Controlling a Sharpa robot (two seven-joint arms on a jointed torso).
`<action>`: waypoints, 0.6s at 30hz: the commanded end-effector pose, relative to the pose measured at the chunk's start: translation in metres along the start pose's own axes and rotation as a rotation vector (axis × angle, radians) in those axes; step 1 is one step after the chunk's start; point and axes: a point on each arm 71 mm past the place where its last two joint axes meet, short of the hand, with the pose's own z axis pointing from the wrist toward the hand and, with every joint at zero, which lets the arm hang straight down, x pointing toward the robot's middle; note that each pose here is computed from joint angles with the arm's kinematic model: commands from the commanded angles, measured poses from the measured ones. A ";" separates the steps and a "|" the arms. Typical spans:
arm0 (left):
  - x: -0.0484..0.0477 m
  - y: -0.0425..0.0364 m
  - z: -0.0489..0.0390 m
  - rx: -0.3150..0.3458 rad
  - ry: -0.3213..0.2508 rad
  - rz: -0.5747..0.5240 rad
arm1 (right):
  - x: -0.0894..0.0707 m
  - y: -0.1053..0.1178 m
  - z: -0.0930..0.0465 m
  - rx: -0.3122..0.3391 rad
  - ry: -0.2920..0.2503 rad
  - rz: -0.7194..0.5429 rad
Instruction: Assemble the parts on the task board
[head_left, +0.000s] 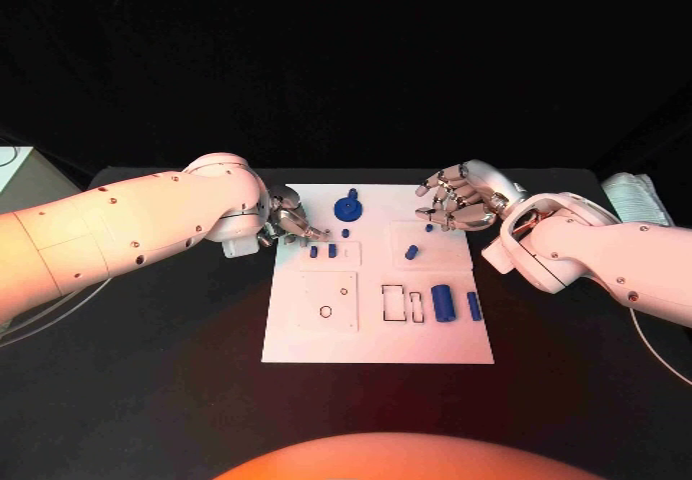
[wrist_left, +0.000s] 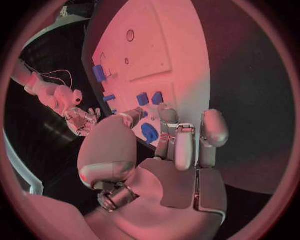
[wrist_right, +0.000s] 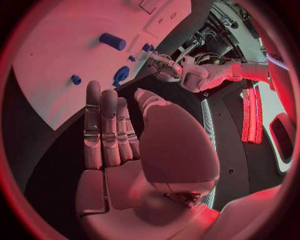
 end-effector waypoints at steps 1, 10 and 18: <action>-0.0061 -0.0026 -0.0053 0.041 -0.058 -0.078 | 0.001 0.000 0.000 -0.011 0.008 -0.001; -0.0198 -0.0125 -0.0202 0.219 -0.152 -0.229 | 0.001 -0.001 -0.001 -0.009 0.005 0.000; -0.0137 -0.0305 -0.0196 0.442 -0.290 -0.166 | -0.001 -0.002 0.000 -0.008 -0.005 -0.002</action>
